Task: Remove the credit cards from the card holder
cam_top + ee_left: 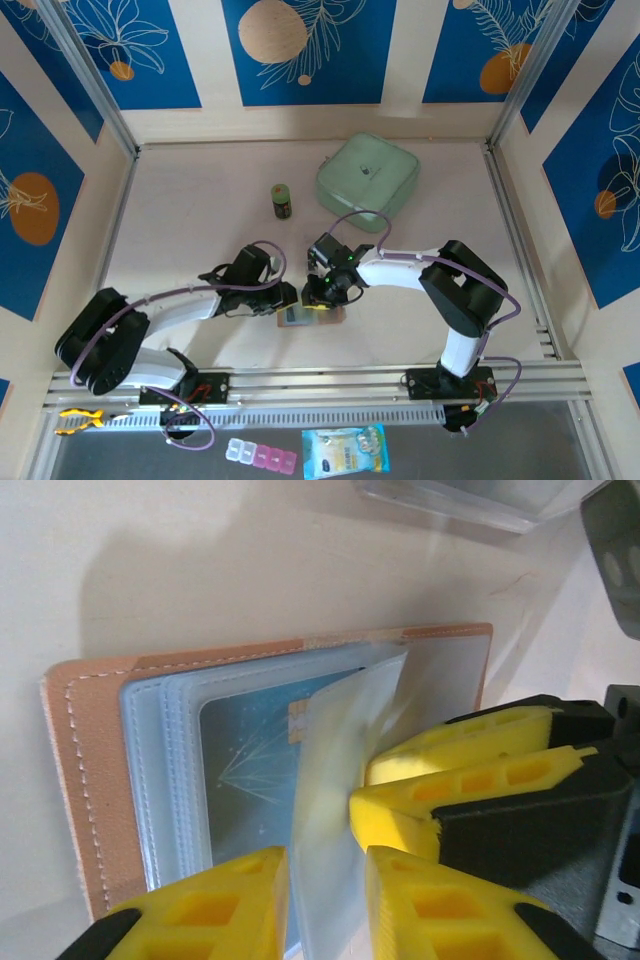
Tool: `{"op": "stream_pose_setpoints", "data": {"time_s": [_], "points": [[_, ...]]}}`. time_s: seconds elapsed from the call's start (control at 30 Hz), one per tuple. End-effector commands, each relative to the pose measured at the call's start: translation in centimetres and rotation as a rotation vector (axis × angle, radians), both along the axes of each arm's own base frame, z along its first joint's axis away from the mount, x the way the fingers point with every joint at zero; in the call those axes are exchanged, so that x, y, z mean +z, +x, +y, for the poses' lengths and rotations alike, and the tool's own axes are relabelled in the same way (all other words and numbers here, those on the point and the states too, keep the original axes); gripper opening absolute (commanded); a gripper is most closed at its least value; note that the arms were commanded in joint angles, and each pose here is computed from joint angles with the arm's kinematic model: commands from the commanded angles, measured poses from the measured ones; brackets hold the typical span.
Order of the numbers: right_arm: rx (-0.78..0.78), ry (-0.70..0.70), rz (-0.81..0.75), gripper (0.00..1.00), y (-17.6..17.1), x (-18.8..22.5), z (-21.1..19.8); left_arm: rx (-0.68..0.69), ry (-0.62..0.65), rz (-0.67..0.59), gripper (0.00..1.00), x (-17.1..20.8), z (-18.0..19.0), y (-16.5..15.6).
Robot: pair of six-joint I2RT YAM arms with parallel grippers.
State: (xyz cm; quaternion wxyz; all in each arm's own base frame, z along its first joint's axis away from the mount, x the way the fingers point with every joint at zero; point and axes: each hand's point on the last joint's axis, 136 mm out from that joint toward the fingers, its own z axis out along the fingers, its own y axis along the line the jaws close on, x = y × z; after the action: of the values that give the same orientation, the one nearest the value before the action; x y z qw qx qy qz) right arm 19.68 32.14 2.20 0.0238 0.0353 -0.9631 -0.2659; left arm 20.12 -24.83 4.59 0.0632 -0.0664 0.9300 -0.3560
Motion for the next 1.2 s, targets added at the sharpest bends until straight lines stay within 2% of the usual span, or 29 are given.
{"op": "stream_pose_setpoints", "data": {"time_s": [0.0,0.6,1.17], "points": [[0.002,-0.012,0.024,0.29,-0.8,-0.2,-0.7,-0.009,-0.013,0.03,0.26,-0.5,-0.3,-0.6],[-0.004,-0.001,-0.005,0.3,-0.6,0.9,-1.0,-0.021,-0.031,0.023,0.17,0.2,-1.3,-0.2],[-0.056,0.024,-0.069,0.31,0.4,3.2,-4.1,-0.057,-0.026,0.014,0.19,1.5,-3.6,0.8]]}}
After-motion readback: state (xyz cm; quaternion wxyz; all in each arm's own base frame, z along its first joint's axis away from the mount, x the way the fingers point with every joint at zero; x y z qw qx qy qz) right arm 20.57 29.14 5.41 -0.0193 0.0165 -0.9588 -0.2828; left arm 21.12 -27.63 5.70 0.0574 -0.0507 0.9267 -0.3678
